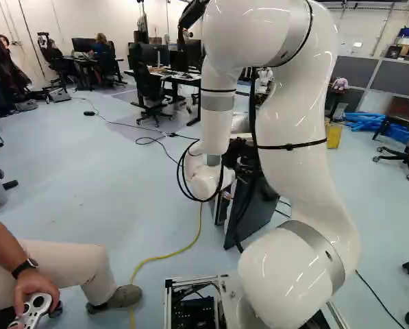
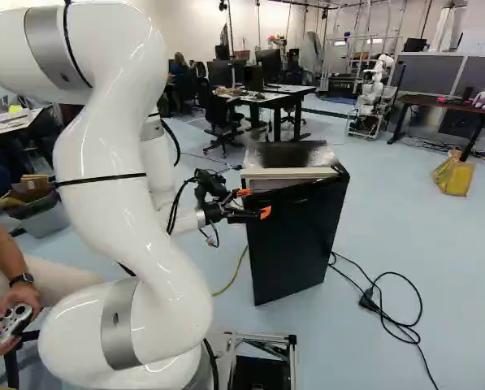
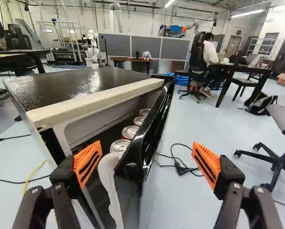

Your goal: Grab a drink from the fridge

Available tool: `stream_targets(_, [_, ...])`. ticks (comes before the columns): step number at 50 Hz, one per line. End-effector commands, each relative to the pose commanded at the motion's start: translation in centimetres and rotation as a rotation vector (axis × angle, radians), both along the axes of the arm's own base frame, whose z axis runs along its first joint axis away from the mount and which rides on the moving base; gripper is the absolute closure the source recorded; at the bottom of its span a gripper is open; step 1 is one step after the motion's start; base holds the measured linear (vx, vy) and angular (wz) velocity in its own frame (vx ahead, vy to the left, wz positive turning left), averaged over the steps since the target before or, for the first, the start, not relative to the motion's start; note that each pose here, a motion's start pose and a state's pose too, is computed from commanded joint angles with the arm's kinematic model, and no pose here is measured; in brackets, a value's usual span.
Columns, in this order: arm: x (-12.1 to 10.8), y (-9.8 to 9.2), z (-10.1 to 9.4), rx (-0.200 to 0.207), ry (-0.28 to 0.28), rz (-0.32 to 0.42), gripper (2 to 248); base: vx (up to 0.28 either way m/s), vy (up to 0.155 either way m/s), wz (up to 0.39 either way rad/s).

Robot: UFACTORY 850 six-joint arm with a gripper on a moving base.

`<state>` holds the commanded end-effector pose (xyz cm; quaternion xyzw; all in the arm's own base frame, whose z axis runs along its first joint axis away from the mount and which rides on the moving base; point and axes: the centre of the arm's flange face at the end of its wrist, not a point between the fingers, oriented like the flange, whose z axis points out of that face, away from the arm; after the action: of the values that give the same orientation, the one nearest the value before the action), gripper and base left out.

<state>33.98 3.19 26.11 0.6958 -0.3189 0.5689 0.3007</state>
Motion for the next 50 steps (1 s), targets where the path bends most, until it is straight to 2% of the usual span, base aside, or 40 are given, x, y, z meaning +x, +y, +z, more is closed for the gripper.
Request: stream_targets(50, [-6.0, -1.5, 0.4, -0.033, 0.062, -0.047, 3, 0.000, 0.000, 0.000])
